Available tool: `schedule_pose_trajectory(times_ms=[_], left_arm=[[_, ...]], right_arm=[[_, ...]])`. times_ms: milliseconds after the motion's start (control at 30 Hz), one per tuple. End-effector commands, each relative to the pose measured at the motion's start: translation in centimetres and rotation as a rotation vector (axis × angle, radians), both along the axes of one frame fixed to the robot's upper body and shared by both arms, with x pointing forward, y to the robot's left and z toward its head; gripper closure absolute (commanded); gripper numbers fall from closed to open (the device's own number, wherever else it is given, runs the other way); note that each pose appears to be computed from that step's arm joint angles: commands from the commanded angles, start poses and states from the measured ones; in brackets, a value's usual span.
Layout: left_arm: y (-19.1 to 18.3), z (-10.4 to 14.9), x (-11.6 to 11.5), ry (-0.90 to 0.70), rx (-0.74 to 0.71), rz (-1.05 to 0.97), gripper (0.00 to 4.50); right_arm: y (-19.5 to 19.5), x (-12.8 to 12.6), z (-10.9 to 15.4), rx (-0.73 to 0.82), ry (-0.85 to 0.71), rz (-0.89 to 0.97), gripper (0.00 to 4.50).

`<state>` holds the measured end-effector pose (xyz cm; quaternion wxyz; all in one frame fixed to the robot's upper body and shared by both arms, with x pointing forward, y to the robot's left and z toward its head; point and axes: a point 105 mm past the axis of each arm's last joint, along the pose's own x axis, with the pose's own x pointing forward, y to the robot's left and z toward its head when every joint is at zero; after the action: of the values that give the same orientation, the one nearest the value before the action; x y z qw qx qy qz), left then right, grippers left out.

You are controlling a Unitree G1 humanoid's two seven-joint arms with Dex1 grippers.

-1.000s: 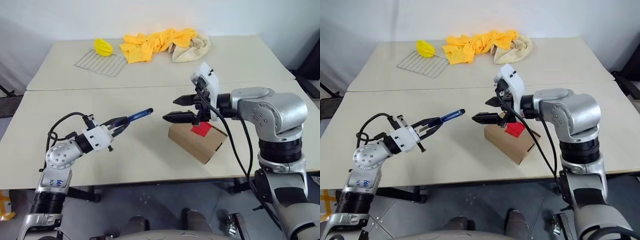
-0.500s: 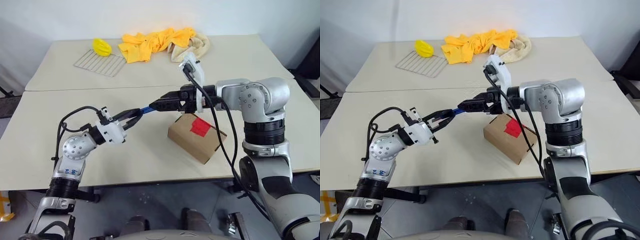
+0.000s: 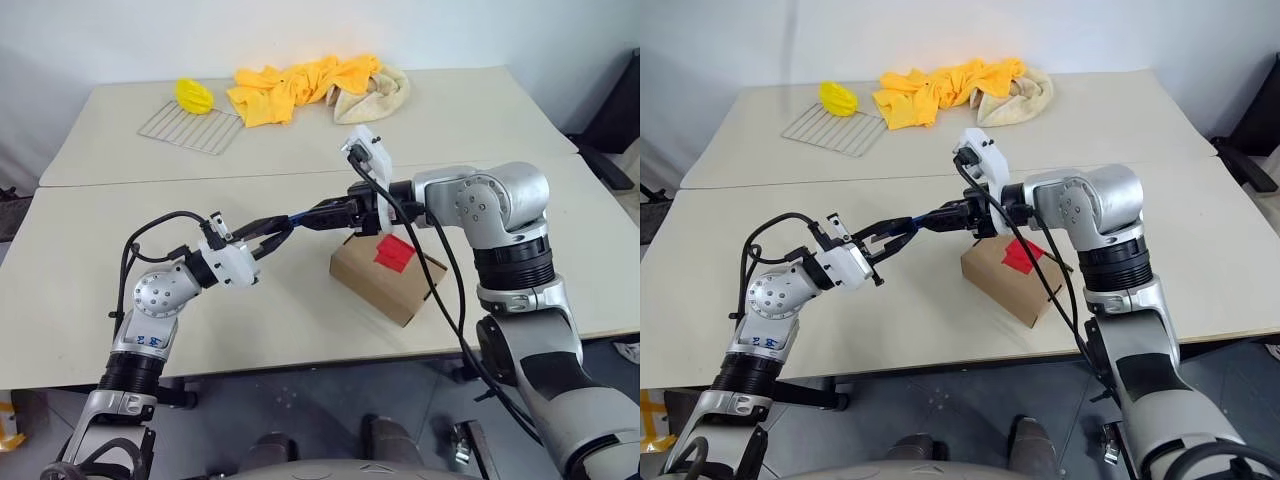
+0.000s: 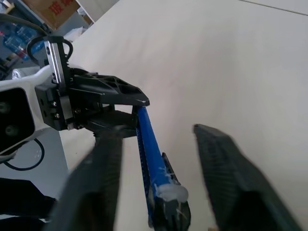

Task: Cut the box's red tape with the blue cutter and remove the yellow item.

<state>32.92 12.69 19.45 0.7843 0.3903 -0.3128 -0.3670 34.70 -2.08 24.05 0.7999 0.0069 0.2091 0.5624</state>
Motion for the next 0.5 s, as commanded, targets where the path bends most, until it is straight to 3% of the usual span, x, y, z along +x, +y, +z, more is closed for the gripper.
schedule_pose_trajectory(times_ms=[33,67,267,500], left_arm=[[-0.15,1.12,-0.24,-0.039,-0.023,-0.011,3.74],[-0.15,1.13,-0.22,-0.039,-0.024,-0.011,3.74],[-0.12,1.15,-0.14,-0.036,-0.026,-0.010,3.74],[0.16,0.87,0.11,-0.004,-0.035,0.009,3.74]], right_arm=[[0.12,-0.21,1.39,-0.002,-0.064,0.025,2.61],[0.07,-0.20,1.35,-0.006,-0.065,0.026,2.61],[0.01,-0.31,1.55,-0.002,-0.073,0.042,4.36],[0.07,-0.50,2.14,0.017,-0.104,0.058,4.34]])
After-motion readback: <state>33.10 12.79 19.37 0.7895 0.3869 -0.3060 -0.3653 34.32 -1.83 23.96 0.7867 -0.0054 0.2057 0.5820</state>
